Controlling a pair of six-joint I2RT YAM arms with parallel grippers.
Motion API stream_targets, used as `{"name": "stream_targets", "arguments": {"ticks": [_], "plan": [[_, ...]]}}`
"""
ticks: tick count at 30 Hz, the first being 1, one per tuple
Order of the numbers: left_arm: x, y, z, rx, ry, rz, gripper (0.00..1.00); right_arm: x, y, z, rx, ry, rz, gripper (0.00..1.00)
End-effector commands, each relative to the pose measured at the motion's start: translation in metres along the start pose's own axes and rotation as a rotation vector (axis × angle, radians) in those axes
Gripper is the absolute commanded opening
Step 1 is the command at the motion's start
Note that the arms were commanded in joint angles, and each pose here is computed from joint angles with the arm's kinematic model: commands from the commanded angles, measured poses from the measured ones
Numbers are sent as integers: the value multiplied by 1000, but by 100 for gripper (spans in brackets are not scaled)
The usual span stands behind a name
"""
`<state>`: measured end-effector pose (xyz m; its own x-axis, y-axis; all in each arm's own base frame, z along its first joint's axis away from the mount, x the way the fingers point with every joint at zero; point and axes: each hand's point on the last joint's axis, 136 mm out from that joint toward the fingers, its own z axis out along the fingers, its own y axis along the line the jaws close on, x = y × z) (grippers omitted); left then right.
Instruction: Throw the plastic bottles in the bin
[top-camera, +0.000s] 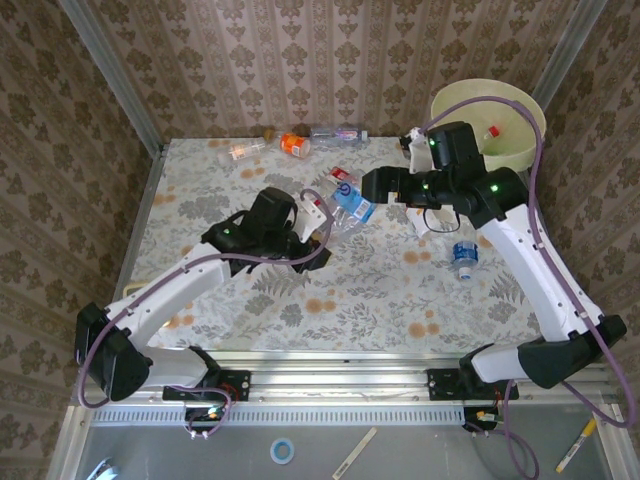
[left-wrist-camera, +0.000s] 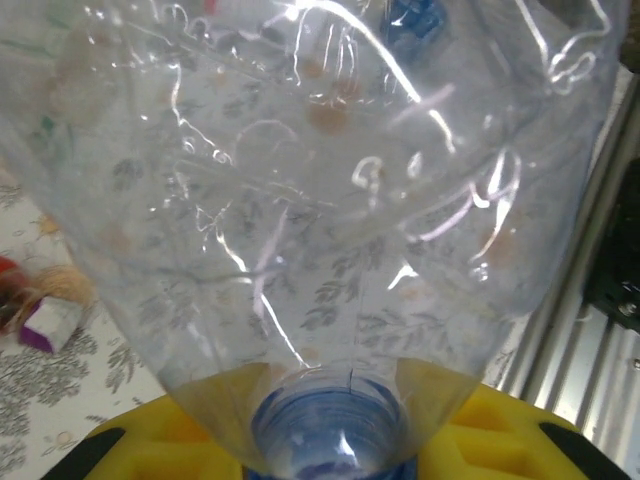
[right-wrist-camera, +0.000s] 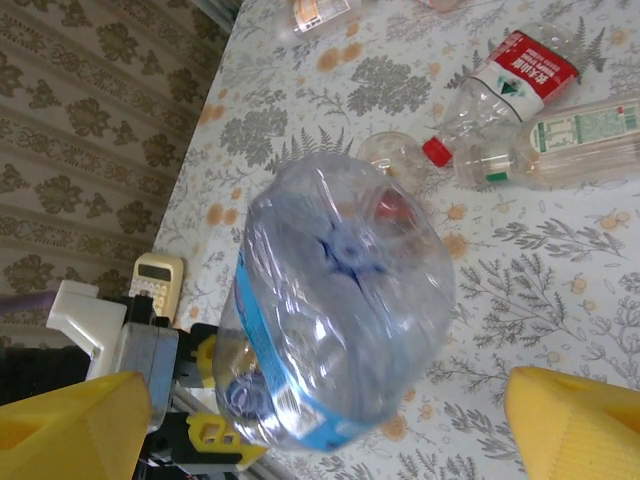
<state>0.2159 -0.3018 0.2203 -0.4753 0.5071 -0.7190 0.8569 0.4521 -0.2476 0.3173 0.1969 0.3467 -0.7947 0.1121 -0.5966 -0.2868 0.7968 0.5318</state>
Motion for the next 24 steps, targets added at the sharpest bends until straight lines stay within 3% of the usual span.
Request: {"name": "stream_targets", "arguments": {"ticks": [1, 13, 24], "plan": [[-23, -20, -9, 62, -64, 70, 0, 3, 5, 3, -24, 22, 8, 92], [-33, -35, -11, 110, -101, 100, 0, 9, -5, 22, 1, 76, 28, 85], [-29, -33, -7, 99, -92, 95, 1, 8, 1, 17, -24, 69, 22, 51]]}}
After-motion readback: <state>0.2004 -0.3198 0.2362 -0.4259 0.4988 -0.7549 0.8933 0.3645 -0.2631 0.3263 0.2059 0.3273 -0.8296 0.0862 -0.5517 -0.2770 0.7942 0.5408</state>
